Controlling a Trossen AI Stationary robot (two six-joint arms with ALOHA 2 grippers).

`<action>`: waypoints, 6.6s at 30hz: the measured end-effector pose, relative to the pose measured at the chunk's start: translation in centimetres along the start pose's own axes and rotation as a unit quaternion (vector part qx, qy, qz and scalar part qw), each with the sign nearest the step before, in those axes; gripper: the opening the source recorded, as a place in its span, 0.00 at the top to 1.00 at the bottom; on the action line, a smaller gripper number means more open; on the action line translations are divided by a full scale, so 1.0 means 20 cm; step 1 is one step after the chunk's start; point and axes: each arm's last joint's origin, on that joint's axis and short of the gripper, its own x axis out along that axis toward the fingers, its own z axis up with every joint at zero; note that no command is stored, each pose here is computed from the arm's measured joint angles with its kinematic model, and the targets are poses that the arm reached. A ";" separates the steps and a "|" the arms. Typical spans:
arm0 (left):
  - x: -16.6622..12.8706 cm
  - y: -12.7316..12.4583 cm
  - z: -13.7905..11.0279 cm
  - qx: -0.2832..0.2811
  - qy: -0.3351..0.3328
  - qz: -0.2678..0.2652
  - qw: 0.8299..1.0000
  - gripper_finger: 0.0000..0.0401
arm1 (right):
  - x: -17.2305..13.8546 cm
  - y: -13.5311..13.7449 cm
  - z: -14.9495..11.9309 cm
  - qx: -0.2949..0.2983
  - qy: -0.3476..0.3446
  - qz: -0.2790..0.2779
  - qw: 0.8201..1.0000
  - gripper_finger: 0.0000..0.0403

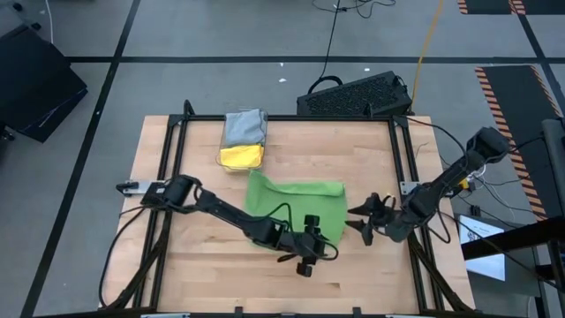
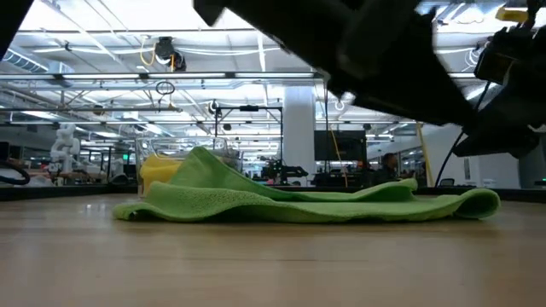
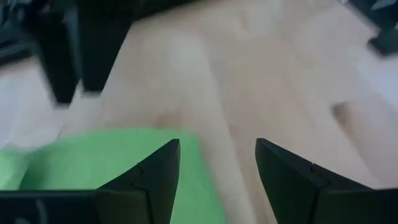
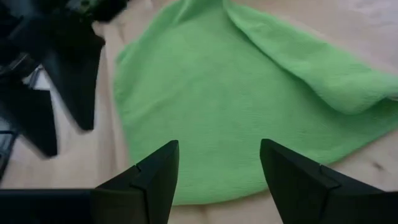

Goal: Fold microfiber towels
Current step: Fold the green towel on the table

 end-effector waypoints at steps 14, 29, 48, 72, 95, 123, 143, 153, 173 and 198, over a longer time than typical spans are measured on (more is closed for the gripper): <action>0.18 0.06 -0.15 -0.009 0.003 0.011 1.000 0.47 | -0.04 0.14 -0.09 -0.007 0.005 0.029 1.000 0.46; 0.26 0.16 -0.25 -0.044 0.029 0.057 0.997 0.79 | 0.05 0.38 -0.22 -0.054 0.043 0.015 0.998 0.46; 0.20 0.24 -0.16 -0.133 0.008 0.055 0.990 0.98 | 0.25 0.31 -0.30 -0.018 -0.028 -0.110 0.993 0.52; 0.21 0.31 -0.19 -0.175 0.033 0.036 0.983 0.97 | 0.38 0.18 -0.21 0.053 -0.012 -0.205 0.977 0.54; 0.21 0.36 -0.25 -0.179 0.080 0.040 0.980 0.97 | 0.11 0.21 -0.02 -0.019 0.080 -0.153 0.985 0.87; 0.21 0.31 -0.26 -0.159 0.096 -0.030 0.982 0.98 | 0.30 0.23 -0.09 -0.041 0.189 -0.096 0.976 0.87; 0.22 0.28 -0.28 -0.094 0.098 0.020 0.991 0.91 | 0.29 0.31 -0.06 -0.024 0.123 -0.036 0.991 0.87; 0.17 0.26 -0.25 -0.092 0.105 0.004 0.990 0.68 | 0.32 0.28 -0.12 -0.017 0.175 -0.053 0.983 0.81; 0.17 0.26 -0.23 -0.096 0.096 -0.018 0.991 0.66 | 0.16 0.24 -0.13 -0.040 0.151 -0.119 0.981 0.58; 0.14 0.19 -0.13 -0.086 0.065 -0.075 0.991 0.66 | 0.04 0.35 -0.03 -0.056 0.272 0.071 0.958 0.51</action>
